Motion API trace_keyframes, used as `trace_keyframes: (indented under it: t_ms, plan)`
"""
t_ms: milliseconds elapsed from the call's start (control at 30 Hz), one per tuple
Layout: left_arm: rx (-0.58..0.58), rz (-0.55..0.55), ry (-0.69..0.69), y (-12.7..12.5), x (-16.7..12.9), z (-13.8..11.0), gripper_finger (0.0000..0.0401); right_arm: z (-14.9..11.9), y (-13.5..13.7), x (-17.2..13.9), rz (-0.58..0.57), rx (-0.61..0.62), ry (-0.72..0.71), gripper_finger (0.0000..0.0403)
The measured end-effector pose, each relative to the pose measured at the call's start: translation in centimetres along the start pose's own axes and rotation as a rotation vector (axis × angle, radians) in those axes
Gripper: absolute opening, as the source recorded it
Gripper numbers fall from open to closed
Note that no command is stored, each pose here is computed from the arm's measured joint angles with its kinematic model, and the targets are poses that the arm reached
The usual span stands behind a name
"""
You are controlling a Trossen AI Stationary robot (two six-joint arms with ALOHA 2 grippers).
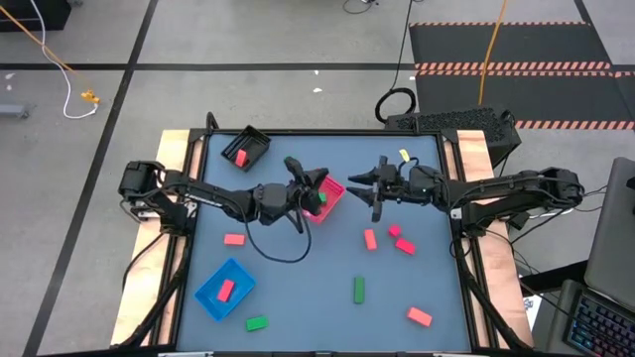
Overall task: Sort & place blocks by color
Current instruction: Put the orange block into the black bin
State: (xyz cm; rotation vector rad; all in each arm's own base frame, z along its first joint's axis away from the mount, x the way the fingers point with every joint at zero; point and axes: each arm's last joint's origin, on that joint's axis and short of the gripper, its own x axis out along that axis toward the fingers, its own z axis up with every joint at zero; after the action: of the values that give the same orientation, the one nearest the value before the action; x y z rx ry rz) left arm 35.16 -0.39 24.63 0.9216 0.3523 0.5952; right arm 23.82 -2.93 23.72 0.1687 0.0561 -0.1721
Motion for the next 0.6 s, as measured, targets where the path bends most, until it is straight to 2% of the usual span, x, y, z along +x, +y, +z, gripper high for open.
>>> trace_keyframes:
  t_ms: [67, 267, 333, 433, 533, 600]
  plan:
    - [0.01, -0.021, -0.01, -0.3, -0.2, 0.2, 0.005, -0.5, -0.3, -0.4, -0.021, 0.004, 0.085, 0.0139]
    - [0.014, -0.161, -0.036, -0.9, -0.2, 0.5, 0.0053, -1.5, -0.5, -2.6, -0.111, 0.126, 0.424, 0.0139]
    - [-0.033, -0.23, -0.035, -0.4, 0.3, 1.1, 0.0045, -1.7, 0.2, -3.2, -0.091, 0.147, 0.517, 0.0139]
    - [-0.14, -0.438, -0.036, 0.7, 1.3, 1.8, 0.0025, -2.0, 1.6, -3.7, 0.002, 0.141, 0.619, 0.0139]
    - [-0.286, -0.628, -0.059, 2.5, 2.1, 2.6, 0.0005, -2.4, 3.0, -4.2, 0.089, 0.035, 0.673, 0.0139]
    - [-0.367, -0.703, -0.086, 3.4, 2.6, 2.7, 0.0006, -2.8, 3.8, -4.3, 0.131, -0.056, 0.693, 0.0139]
